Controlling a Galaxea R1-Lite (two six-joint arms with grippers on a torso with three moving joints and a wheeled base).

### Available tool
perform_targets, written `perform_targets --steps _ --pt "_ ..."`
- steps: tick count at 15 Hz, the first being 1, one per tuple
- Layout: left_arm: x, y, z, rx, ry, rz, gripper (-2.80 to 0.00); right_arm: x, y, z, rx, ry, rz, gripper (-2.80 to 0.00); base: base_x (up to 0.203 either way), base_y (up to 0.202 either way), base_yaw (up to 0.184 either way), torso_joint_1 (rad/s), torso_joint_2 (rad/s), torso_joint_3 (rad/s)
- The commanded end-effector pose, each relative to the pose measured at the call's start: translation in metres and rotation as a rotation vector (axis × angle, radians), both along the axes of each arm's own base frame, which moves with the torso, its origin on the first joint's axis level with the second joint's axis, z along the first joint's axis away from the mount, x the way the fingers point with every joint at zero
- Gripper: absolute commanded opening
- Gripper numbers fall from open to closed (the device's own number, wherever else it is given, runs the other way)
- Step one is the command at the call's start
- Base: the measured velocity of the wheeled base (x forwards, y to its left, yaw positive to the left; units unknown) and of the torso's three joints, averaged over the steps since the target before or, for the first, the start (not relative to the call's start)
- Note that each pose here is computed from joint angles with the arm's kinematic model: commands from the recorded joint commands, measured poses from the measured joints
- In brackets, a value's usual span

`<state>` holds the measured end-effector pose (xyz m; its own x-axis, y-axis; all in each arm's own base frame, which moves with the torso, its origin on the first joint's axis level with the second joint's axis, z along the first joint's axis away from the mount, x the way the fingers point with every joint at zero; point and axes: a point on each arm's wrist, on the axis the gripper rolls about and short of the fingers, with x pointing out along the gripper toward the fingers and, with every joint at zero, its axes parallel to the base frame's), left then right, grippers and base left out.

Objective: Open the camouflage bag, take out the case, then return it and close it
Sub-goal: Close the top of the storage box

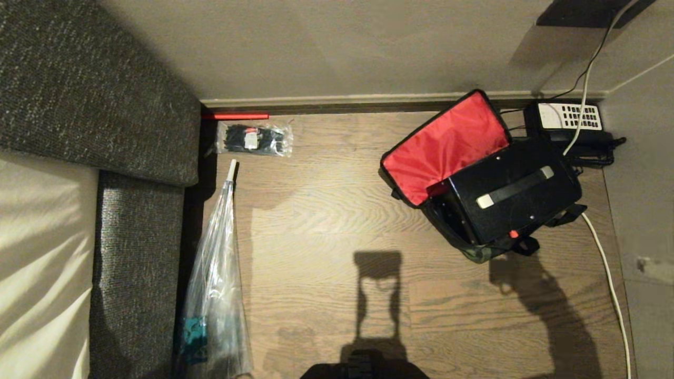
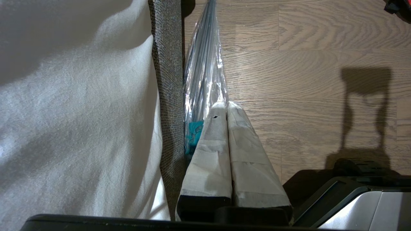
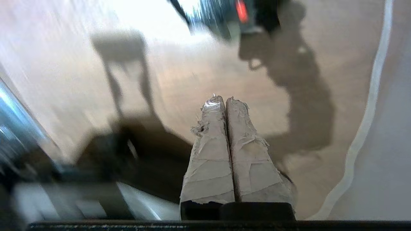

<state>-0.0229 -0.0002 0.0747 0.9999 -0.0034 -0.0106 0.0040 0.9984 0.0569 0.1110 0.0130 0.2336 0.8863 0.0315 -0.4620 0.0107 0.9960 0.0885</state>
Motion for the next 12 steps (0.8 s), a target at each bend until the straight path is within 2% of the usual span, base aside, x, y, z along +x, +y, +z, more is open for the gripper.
perform_targets --steps 1,3,6,7,10,12 --pt "0.000 0.000 0.000 0.001 -0.001 0.000 -2.80 0.080 0.010 0.000 0.050 0.083 -0.013 -2.80 0.000 0.000 0.000 0.000 0.00 0.000" --pt "0.000 0.000 0.000 0.000 -0.001 0.000 -2.80 0.127 0.009 0.002 0.140 0.071 -0.058 -2.80 0.000 0.000 0.000 0.000 0.00 0.000" --pt "0.000 0.000 0.000 0.000 -0.001 0.000 -2.80 0.184 -0.008 -0.004 0.186 0.036 -0.142 -2.80 0.000 0.000 0.000 0.000 0.00 0.000" --pt "0.000 0.000 0.000 0.000 -0.001 0.000 -2.80 0.195 -0.016 -0.010 0.175 0.035 -0.173 0.00 0.000 0.000 0.000 0.000 0.00 0.000" --pt "0.000 0.000 0.000 0.000 -0.001 0.000 -2.80 0.212 -0.036 -0.015 0.131 0.004 -0.224 0.00 0.000 0.000 0.000 0.000 0.00 0.000" --pt "0.000 0.000 0.000 0.000 -0.001 0.000 -2.80 0.223 -0.058 -0.006 0.099 -0.036 -0.263 0.00 0.000 0.000 0.000 0.000 0.00 0.000"
